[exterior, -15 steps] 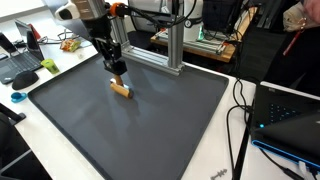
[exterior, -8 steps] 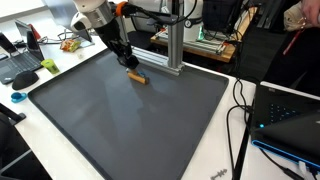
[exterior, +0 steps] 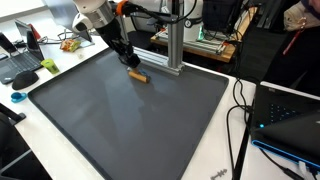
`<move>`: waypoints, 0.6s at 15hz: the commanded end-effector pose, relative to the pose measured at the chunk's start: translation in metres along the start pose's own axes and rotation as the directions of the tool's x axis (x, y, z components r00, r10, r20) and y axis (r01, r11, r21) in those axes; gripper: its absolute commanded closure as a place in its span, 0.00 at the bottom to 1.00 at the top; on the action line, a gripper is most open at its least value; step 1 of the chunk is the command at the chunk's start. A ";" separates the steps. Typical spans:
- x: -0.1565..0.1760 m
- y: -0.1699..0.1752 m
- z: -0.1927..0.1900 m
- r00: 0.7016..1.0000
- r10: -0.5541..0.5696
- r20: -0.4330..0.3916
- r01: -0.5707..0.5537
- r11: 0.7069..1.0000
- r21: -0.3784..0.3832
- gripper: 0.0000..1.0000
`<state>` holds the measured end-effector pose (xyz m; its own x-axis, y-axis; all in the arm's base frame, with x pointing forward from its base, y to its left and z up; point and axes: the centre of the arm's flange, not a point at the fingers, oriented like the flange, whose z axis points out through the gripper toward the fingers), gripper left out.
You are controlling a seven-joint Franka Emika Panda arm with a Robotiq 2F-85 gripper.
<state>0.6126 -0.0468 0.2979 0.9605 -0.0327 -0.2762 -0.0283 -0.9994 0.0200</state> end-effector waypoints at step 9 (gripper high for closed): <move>-0.025 -0.019 -0.075 0.989 -0.046 -0.140 0.043 0.999 -0.024 0.78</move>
<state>0.6161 -0.0337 0.3307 0.9767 -0.0105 -0.2144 -0.0064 -0.9998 0.0197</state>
